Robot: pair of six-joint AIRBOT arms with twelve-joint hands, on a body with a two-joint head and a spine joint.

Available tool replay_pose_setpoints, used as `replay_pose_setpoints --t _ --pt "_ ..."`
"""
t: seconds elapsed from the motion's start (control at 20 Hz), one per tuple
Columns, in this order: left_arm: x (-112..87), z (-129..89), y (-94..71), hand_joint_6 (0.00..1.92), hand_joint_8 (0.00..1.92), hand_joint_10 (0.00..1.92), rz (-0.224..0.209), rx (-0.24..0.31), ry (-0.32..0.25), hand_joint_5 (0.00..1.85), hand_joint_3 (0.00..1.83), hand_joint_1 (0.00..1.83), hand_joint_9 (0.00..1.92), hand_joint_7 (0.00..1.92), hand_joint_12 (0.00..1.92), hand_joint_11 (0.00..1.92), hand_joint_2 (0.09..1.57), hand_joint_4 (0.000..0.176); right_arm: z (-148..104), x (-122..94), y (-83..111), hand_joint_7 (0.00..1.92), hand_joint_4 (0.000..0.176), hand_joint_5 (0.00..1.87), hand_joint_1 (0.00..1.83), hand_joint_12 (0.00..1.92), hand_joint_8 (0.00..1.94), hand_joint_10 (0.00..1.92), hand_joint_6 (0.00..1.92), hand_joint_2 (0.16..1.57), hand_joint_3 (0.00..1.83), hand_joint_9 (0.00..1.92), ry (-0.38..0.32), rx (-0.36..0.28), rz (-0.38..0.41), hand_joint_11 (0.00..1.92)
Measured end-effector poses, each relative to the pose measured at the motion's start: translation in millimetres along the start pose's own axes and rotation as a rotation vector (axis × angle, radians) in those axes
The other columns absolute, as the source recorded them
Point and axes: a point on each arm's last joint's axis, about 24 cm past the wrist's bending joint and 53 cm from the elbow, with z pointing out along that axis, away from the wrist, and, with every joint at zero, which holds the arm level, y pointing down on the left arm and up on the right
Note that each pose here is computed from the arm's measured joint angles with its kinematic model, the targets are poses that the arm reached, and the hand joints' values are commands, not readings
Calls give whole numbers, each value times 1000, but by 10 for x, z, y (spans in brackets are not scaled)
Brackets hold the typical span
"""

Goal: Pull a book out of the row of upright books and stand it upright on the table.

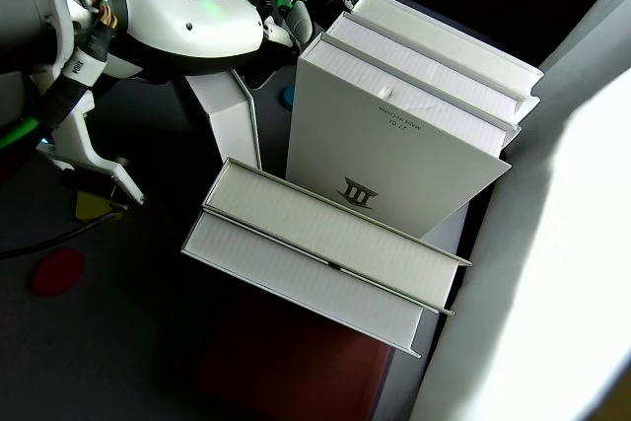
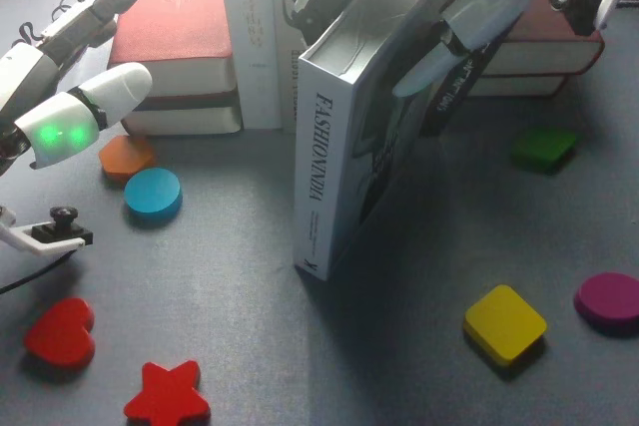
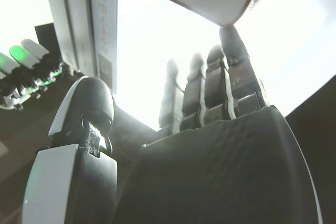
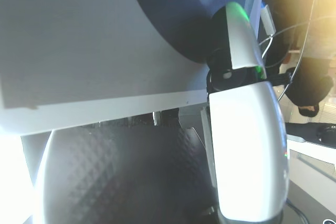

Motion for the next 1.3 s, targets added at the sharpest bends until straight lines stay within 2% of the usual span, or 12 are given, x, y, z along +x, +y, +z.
replay_pose_setpoints --t 0.15,0.2,0.25,0.3,0.5,0.6,0.65,0.7,0.75,0.8,1.0,1.3 --pt "1 0 0 0 1 0 -1 0 0 139 0 367 0 43 449 0 1370 57 42 -55 -122 475 0 636 1060 1921 1727 1773 1591 1368 0 267 -23 33 17 270" --pt "3 0 0 1 1 0 0 0 1 141 0 374 0 44 460 0 1371 61 38 -73 -145 94 0 170 901 1516 345 354 991 1127 0 53 -33 39 25 53" --pt "-1 0 1 3 3 0 -1 0 0 146 1 375 0 50 465 0 1372 58 44 -71 -144 18 33 52 754 302 68 70 456 985 58 10 -32 39 23 10" --pt "-14 0 4 4 0 0 -3 -2 -6 148 0 375 0 43 463 0 1371 58 48 -49 -193 3 21 10 662 60 13 13 128 950 37 1 -23 60 -7 1" --pt "-1 0 3 4 4 0 -2 0 -2 148 0 389 1 50 508 0 1372 26 38 -56 -309 0 34 0 754 20 0 0 0 897 3 0 -36 84 2 39" --pt "0 0 2 4 5 0 -2 0 -1 148 0 383 0 43 391 0 1375 38 34 -53 -303 0 50 0 702 15 0 0 0 904 5 0 -38 84 2 9" --pt "-3 0 3 4 3 0 -2 0 -2 154 0 395 0 47 475 0 1378 45 23 -48 -299 0 50 0 704 284 0 0 0 955 0 0 -37 84 2 1" --pt "-5 0 3 1 2 0 -3 0 -3 147 0 397 0 47 490 0 1374 48 6 -50 -299 0 52 0 725 948 0 0 0 942 0 0 -40 83 4 0" --pt "-4 0 -1 1 4 0 -3 1 -3 148 0 399 0 52 491 0 1374 44 -24 -54 -289 0 21 0 716 362 0 0 0 945 0 0 -46 81 6 0" --pt "-4 0 0 0 2 0 -2 1 -3 146 0 410 0 50 485 0 1374 43 -68 -61 -281 0 0 0 729 72 0 0 0 940 0 0 -50 80 3 0" --pt "-3 -1 1 1 1 0 -4 1 -3 142 0 430 0 35 480 0 1369 56 -351 -201 -170 0 0 0 572 0 0 0 0 838 0 0 -111 60 -38 0" --pt "-3 -1 2 0 0 0 -4 0 -3 129 0 416 0 13 341 0 1363 52 -593 -418 -53 0 7 0 493 0 0 0 0 938 5 0 -211 25 -50 0"
